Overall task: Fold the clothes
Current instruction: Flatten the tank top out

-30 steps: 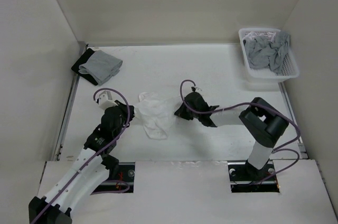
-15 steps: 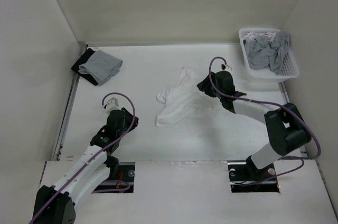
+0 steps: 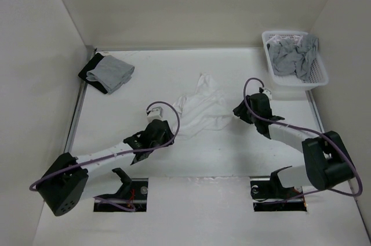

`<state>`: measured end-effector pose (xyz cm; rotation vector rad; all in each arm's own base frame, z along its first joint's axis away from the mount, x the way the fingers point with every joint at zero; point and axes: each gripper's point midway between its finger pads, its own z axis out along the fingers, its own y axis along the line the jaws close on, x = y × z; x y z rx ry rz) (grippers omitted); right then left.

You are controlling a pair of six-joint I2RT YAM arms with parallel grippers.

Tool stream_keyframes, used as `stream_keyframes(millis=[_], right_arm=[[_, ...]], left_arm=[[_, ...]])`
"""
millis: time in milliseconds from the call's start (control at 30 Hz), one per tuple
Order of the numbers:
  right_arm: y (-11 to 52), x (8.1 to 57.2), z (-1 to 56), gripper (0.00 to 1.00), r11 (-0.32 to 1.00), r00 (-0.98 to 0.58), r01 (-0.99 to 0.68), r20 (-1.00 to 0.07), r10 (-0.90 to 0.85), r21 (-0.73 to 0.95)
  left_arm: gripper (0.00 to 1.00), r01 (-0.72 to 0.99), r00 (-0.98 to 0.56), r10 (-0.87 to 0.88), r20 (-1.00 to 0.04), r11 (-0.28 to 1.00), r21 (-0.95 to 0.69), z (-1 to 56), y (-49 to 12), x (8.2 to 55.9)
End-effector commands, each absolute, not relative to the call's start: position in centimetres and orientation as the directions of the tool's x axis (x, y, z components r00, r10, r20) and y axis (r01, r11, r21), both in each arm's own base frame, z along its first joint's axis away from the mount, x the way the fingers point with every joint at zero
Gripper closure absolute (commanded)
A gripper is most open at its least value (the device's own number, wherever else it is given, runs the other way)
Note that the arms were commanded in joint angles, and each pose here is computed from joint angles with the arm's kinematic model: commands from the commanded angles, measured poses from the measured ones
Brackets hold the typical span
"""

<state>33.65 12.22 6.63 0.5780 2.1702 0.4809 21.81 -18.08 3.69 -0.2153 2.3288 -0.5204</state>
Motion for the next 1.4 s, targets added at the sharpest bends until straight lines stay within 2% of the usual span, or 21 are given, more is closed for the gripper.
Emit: stream_keyframes(millis=[0, 133, 267, 567, 733, 867, 967, 1133, 1233, 1367], right_arm=[[13.6, 34.2, 5.9, 0.52, 0.797, -0.595, 0.214, -0.572, 0.565, 0.565], [13.7, 34.6, 5.1, 0.57, 0.744, -0.594, 0.226, -0.516, 0.617, 0.629], [14.4, 34.7, 5.2, 0.57, 0.709, -0.616, 0.214, -0.471, 0.631, 0.672], [15.5, 34.3, 5.0, 0.64, 0.677, -0.648, 0.199, -0.423, 0.634, 0.709], [15.7, 34.2, 4.5, 0.72, 0.676, -0.658, 0.205, -0.412, 0.630, 0.707], [15.4, 34.1, 4.6, 0.89, 0.682, -0.649, 0.205, -0.424, 0.631, 0.702], [14.3, 33.8, 5.4, 0.94, 0.702, -0.609, 0.206, -0.472, 0.637, 0.682], [13.2, 32.6, 5.8, 0.95, 0.756, -0.592, 0.214, -0.534, 0.604, 0.619], [13.1, 32.3, 5.7, 0.95, 0.766, -0.590, 0.214, -0.545, 0.596, 0.606], [13.1, 32.4, 5.6, 0.95, 0.768, -0.591, 0.212, -0.547, 0.593, 0.604]], left_arm=[[0.71, 0.036, -0.636, -0.321, -0.702, 0.896, -0.442, 6.6, -20.0, 24.2], [0.66, 0.026, -0.599, -0.372, -0.709, 0.876, -0.482, 7.4, -19.9, 24.8], [0.60, 0.014, -0.587, -0.392, -0.709, 0.870, -0.493, 7.7, -19.5, 25.4], [0.60, -0.003, -0.611, -0.397, -0.685, 0.866, -0.500, 6.6, -19.4, 25.8], [0.60, -0.011, -0.614, -0.399, -0.681, 0.867, -0.498, 6.3, -19.2, 26.0], [0.58, -0.003, -0.626, -0.400, -0.669, 0.859, -0.512, 6.3, -19.5, 26.2], [0.57, 0.011, -0.644, -0.407, -0.648, 0.842, -0.539, 6.3, -20.0, 26.3], [0.57, 0.041, -0.659, -0.407, -0.632, 0.820, -0.571, 6.8, -20.9, 25.9], [0.65, 0.056, -0.657, -0.399, -0.639, 0.820, -0.569, 7.1, -21.2, 25.8], [0.67, 0.058, -0.660, -0.385, -0.645, 0.830, -0.554, 6.8, -21.2, 25.6]])
